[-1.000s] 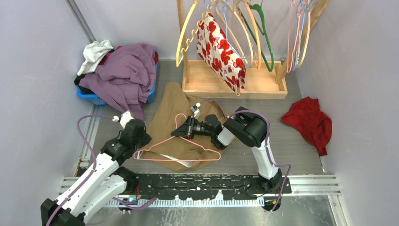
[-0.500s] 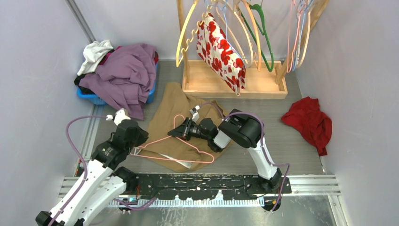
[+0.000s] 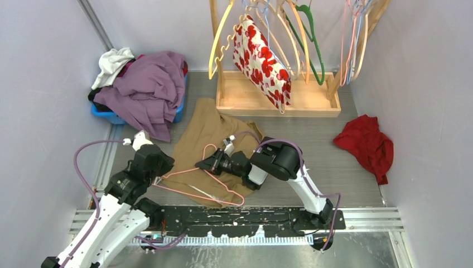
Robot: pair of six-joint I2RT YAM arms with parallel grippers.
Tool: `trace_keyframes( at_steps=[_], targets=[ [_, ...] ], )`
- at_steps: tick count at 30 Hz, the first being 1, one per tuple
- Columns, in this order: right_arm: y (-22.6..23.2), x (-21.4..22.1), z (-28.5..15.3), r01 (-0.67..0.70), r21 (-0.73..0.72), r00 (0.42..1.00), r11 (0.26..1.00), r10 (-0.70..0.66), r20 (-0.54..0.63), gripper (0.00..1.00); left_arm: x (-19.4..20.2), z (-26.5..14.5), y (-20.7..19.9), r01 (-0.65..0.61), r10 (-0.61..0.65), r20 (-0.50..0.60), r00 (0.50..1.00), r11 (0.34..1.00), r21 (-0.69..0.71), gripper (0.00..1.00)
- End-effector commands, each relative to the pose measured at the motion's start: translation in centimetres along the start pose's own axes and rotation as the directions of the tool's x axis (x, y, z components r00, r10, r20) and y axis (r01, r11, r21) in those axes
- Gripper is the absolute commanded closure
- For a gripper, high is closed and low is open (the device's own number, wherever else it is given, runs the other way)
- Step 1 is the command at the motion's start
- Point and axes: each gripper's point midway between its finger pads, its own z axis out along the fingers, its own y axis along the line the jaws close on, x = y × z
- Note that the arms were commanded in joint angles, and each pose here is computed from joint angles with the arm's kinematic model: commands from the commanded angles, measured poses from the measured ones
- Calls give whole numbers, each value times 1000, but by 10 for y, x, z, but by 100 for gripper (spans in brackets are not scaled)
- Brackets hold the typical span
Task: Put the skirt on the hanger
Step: Hang the skirt on the hanger.
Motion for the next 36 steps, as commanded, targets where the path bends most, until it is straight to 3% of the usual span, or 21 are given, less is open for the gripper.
trace_keyframes(
  at_steps=[1,9,15,27,36],
  targets=[
    [-3,16,6,11,-2,1000,1000,-11,13,99,-9,-7,-8,3,-4,17,1000,1000,31,98],
    [0,29,-17,36,31,999,999,-37,22,99,-8,-7,-10,3,-3,8,1000,999,40,98],
    [0,44,18,5,-21,1000,1000,-6,-10,99,-10,-10,-9,-5,5,11,1000,999,34,98],
    [69,38,30,50,-187,998,981,-57,-32,99,-25,-28,-13,-23,21,41,999,999,49,98],
    [116,29,31,4,-285,998,959,-19,-53,99,-43,-55,-24,-17,10,72,997,995,101,98]
  ],
)
